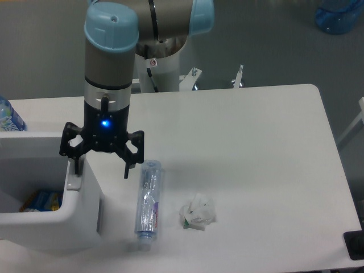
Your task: Open the trash can
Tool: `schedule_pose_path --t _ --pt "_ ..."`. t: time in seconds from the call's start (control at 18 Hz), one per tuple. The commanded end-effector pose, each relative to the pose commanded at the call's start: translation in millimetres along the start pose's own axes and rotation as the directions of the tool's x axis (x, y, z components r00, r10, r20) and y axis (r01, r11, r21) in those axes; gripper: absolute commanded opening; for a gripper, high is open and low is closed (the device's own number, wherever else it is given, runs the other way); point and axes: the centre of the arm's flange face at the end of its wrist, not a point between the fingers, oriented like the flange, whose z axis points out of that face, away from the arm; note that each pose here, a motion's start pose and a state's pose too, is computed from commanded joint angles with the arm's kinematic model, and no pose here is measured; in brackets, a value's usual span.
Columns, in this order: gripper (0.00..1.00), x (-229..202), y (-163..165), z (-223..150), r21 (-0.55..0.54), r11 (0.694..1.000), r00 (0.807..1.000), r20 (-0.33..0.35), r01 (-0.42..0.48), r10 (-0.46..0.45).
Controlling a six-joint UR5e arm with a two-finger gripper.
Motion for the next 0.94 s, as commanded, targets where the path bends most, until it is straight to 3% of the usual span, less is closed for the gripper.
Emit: schedule_pose_path --t 0.22,0.33,0.44,0.56,0.72,0.94 --pt "1.00 0 -22 -37 0.084 0.996 0.999 0.021 -0.025 0.024" --pt "1.00 -15 -35 -60 0.125 0.992 0.996 0.087 -0.031 0.020" --pt "1.00 -48 -36 -78 0.111 0.990 0.976 0.211 -0.086 0.061" --pt "1.00 -60 -31 -81 0.035 0.978 0.940 0.284 -0.207 0.189" --pt "1.00 -74 -23 -80 -0.102 0.937 0.891 0.290 -0.335 0.350" --pt "1.00 -98 -18 -90 -0.120 0.939 0.890 0.300 -0.322 0.344"
